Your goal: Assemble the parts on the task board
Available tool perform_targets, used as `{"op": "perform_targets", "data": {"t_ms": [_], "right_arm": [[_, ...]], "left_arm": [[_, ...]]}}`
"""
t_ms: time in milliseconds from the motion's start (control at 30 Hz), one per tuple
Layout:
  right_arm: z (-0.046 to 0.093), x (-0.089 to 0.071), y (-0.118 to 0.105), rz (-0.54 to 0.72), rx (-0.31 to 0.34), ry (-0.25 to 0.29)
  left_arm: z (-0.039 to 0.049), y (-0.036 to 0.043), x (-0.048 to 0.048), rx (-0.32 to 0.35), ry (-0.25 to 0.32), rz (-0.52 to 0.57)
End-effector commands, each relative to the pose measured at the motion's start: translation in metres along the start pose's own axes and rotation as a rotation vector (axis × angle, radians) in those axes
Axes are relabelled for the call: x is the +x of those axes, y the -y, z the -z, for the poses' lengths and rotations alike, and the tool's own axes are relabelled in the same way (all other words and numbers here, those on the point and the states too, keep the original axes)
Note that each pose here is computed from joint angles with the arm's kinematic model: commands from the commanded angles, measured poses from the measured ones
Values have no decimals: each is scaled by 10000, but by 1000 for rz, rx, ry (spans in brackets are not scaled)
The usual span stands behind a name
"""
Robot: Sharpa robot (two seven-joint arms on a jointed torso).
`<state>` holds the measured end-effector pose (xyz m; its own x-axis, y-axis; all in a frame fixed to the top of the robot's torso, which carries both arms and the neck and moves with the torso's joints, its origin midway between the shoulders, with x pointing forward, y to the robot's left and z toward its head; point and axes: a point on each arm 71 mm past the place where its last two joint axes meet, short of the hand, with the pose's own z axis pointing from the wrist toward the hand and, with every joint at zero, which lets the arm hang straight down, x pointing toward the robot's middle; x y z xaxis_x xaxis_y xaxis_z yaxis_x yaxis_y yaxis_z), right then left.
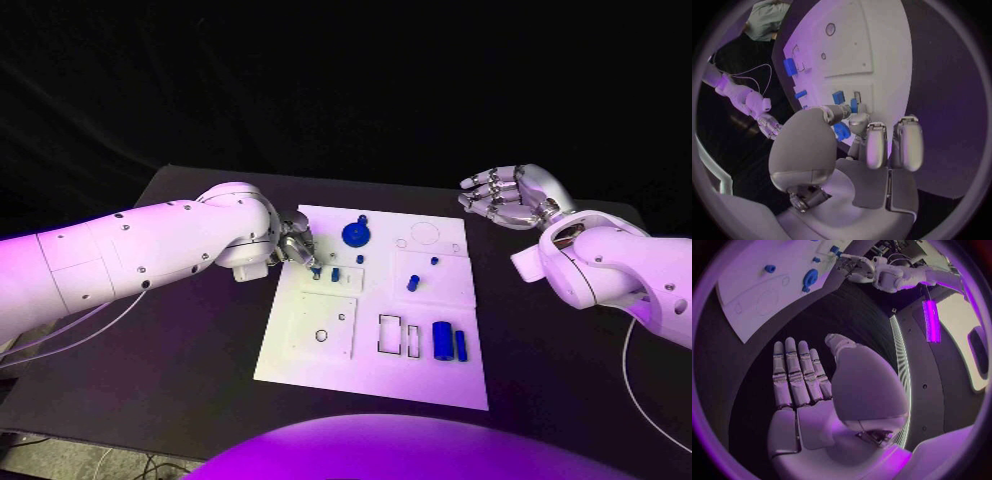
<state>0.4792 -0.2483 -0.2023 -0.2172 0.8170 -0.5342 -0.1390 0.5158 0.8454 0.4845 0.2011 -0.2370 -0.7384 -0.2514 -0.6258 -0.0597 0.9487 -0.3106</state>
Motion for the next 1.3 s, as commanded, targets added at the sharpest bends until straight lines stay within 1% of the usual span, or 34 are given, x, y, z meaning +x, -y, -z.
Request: {"op": "perform_targets", "data": {"t_ms": [33, 300, 633, 933, 1300], "right_arm": [[2, 14, -5, 2, -8, -15], [4, 14, -5, 2, -8, -15], [6, 11, -3, 2, -8, -14], [8, 16, 1, 3, -8, -16], [12, 21, 6, 3, -8, -17]], "left_arm": [[-9, 5, 16, -15, 1, -35], [-29, 18, 53, -21, -6, -49], [-33, 7, 68, -29, -20, -64], [-34, 13, 89, -26, -36, -79], [-34, 30, 98, -20, -37, -81]]}}
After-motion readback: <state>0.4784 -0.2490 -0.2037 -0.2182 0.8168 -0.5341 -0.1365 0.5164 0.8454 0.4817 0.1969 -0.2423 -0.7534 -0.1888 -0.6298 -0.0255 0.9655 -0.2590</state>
